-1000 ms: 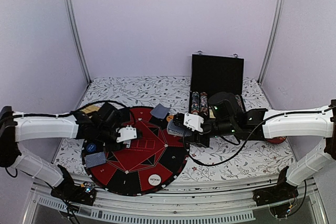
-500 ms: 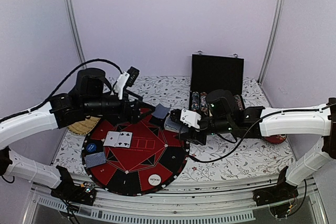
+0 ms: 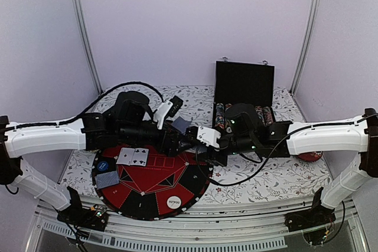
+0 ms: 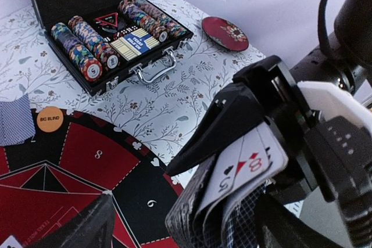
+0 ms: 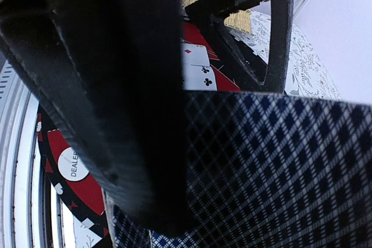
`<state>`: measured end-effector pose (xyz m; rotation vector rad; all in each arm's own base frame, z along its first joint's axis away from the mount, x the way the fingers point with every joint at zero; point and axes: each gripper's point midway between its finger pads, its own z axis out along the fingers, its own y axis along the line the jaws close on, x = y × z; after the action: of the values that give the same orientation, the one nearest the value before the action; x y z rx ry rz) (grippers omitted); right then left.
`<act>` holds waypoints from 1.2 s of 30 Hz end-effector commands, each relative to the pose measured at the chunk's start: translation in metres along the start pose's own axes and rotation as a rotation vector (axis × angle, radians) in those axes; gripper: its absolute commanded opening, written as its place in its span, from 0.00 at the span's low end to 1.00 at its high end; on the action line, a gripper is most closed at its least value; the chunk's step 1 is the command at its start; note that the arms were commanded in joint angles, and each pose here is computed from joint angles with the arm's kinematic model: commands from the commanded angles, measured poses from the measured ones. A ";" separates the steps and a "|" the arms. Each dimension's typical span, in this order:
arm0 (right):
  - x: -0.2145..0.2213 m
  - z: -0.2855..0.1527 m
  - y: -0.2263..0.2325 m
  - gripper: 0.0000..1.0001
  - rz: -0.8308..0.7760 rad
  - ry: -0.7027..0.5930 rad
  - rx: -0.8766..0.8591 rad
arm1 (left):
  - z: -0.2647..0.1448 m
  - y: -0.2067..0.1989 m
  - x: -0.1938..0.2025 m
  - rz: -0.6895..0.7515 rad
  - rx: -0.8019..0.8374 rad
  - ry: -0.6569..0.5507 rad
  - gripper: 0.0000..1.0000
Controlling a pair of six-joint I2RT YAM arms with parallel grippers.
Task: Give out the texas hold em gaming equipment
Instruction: Pick up the poker card from the face-down deck piles.
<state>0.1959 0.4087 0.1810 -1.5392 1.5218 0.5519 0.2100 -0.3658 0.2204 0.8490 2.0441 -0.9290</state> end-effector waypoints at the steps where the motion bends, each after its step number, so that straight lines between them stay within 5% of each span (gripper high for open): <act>1: -0.021 0.004 0.000 0.50 -0.005 -0.054 -0.009 | 0.001 0.006 -0.021 0.021 -0.069 -0.058 0.72; 4: -0.021 0.003 0.000 0.50 -0.005 -0.055 -0.006 | -0.005 0.012 -0.024 0.012 -0.110 -0.074 0.51; 10: -0.018 0.002 0.001 0.50 -0.007 -0.052 -0.003 | -0.017 0.023 -0.017 0.018 -0.173 -0.060 0.37; 15: -0.017 0.002 0.001 0.49 -0.008 -0.053 -0.002 | -0.025 0.028 -0.014 0.021 -0.212 -0.046 0.34; 21: -0.019 0.001 0.001 0.50 -0.010 -0.056 -0.005 | -0.025 0.012 -0.017 0.029 -0.123 -0.065 0.49; 27: -0.020 -0.001 0.002 0.50 -0.013 -0.061 -0.008 | -0.030 -0.002 -0.024 0.039 -0.050 -0.092 0.49; 32: -0.020 0.000 0.002 0.49 -0.016 -0.061 -0.008 | -0.042 -0.003 -0.028 0.057 -0.054 -0.126 0.29; 36: -0.020 0.000 0.001 0.50 -0.015 -0.060 -0.008 | -0.046 -0.009 -0.024 0.069 -0.021 -0.123 0.03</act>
<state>0.1938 0.4142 0.1783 -1.5480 1.5125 0.5621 0.2083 -0.3390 0.2617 0.7816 1.9441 -0.8679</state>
